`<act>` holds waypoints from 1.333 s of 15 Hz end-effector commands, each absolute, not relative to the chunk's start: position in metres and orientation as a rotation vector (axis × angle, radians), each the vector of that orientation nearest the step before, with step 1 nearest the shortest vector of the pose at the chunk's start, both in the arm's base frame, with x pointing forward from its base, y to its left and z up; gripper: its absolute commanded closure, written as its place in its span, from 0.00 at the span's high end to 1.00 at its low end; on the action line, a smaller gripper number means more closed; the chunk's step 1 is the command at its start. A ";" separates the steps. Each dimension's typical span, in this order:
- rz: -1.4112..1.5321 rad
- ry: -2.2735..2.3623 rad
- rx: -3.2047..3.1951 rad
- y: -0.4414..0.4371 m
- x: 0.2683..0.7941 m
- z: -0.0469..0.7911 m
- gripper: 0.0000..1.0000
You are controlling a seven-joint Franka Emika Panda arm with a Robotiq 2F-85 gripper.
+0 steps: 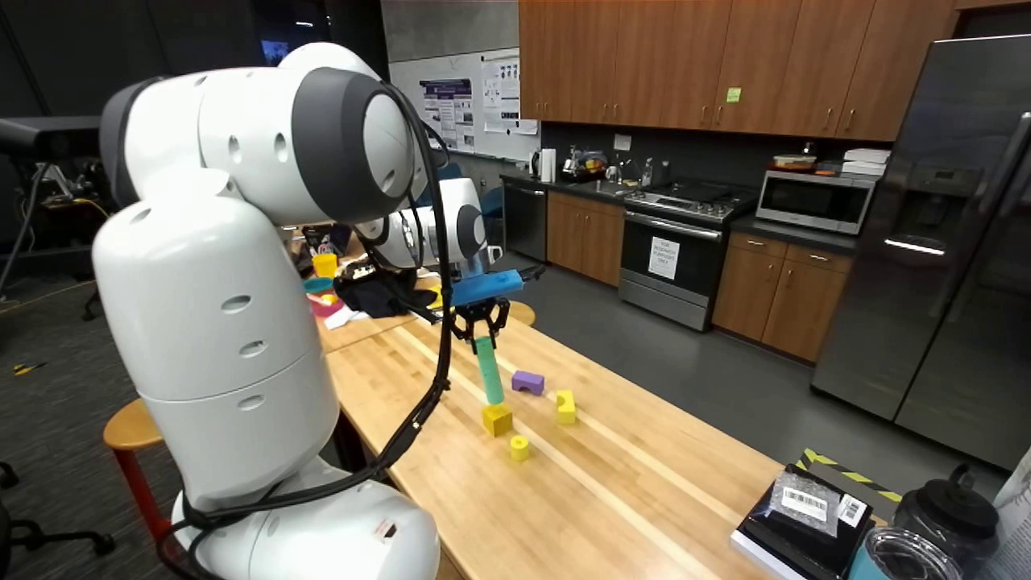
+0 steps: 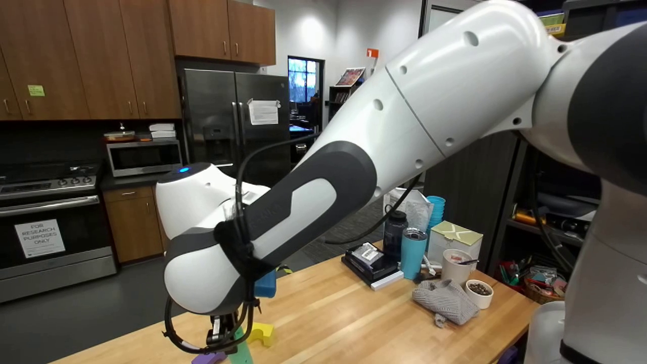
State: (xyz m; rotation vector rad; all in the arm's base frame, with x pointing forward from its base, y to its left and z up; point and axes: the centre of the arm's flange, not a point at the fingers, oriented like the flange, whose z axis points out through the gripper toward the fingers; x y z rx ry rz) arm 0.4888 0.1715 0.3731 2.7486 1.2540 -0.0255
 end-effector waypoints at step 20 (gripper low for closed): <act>0.134 1.184 2.883 0.154 0.479 0.363 0.15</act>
